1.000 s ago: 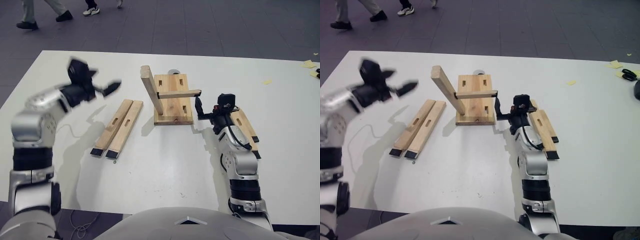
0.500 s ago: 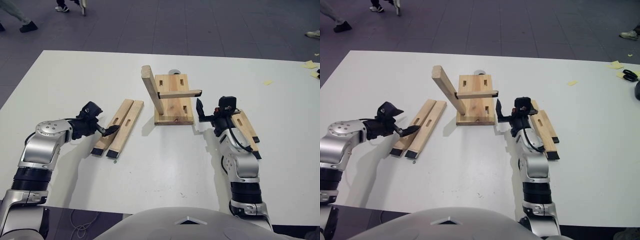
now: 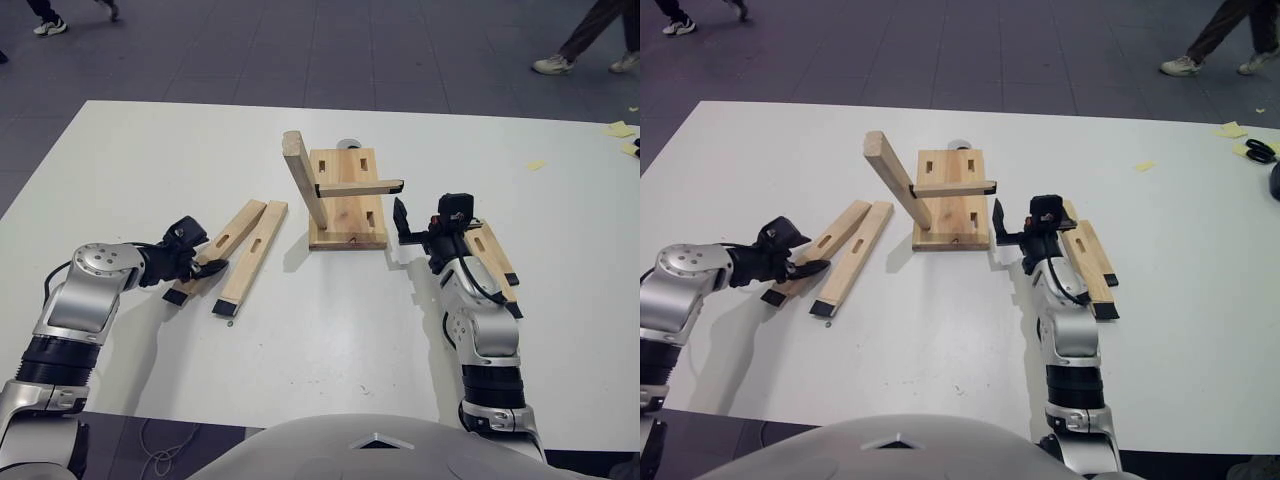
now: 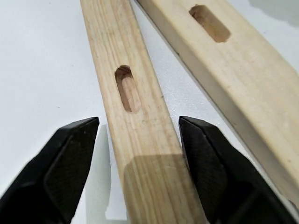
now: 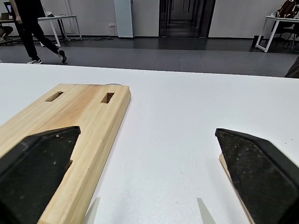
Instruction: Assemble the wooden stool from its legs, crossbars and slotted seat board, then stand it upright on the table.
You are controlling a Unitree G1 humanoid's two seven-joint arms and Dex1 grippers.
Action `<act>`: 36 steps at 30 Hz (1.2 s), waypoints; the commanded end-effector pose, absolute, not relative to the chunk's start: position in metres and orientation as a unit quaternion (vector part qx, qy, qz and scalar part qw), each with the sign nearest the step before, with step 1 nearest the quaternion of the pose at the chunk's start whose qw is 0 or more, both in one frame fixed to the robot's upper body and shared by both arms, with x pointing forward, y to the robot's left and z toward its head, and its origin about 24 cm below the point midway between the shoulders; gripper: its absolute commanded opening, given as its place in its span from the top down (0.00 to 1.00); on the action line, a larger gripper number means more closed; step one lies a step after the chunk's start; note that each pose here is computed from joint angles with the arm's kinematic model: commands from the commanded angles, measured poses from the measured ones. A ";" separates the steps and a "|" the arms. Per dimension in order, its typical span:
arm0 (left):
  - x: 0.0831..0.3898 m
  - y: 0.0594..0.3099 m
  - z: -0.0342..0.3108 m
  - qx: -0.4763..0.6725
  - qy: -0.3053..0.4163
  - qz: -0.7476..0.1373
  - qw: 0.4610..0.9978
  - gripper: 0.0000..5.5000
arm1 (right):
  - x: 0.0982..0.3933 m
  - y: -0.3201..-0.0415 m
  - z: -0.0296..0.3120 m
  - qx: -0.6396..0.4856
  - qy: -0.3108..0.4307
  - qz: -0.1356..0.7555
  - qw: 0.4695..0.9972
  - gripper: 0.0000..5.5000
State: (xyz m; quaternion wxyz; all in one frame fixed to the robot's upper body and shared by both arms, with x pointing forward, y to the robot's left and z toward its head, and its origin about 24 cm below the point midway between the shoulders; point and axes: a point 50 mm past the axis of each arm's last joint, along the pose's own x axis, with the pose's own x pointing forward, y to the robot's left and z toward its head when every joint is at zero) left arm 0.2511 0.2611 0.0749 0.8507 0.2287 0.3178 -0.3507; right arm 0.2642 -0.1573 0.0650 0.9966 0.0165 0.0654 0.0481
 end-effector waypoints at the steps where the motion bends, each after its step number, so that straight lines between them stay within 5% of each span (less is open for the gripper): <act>1: 0.245 0.267 0.075 0.243 0.345 -0.364 0.830 0.55 | 0.264 -0.158 0.066 0.017 0.065 0.043 0.997 0.02; 11: 0.258 0.269 0.087 0.282 0.312 -0.345 0.839 0.63 | 0.266 -0.161 0.067 0.022 0.061 0.032 0.997 0.02; 16: 0.306 0.257 0.142 0.273 0.136 -0.215 0.928 0.63 | 0.280 -0.189 0.093 0.021 0.013 -0.012 1.000 0.02; 20: 0.325 0.229 0.227 0.231 -0.080 -0.175 0.954 0.63 | 0.297 -0.210 0.161 0.062 -0.099 -0.014 0.993 0.02; 27: 0.312 0.165 0.287 0.227 -0.239 -0.297 0.896 0.63 | 0.272 -0.153 0.266 0.329 -0.241 0.306 0.860 0.02; 36: 0.293 0.137 0.265 0.229 -0.232 -0.408 0.853 0.63 | 0.274 -0.122 0.251 0.467 -0.151 0.354 0.796 0.02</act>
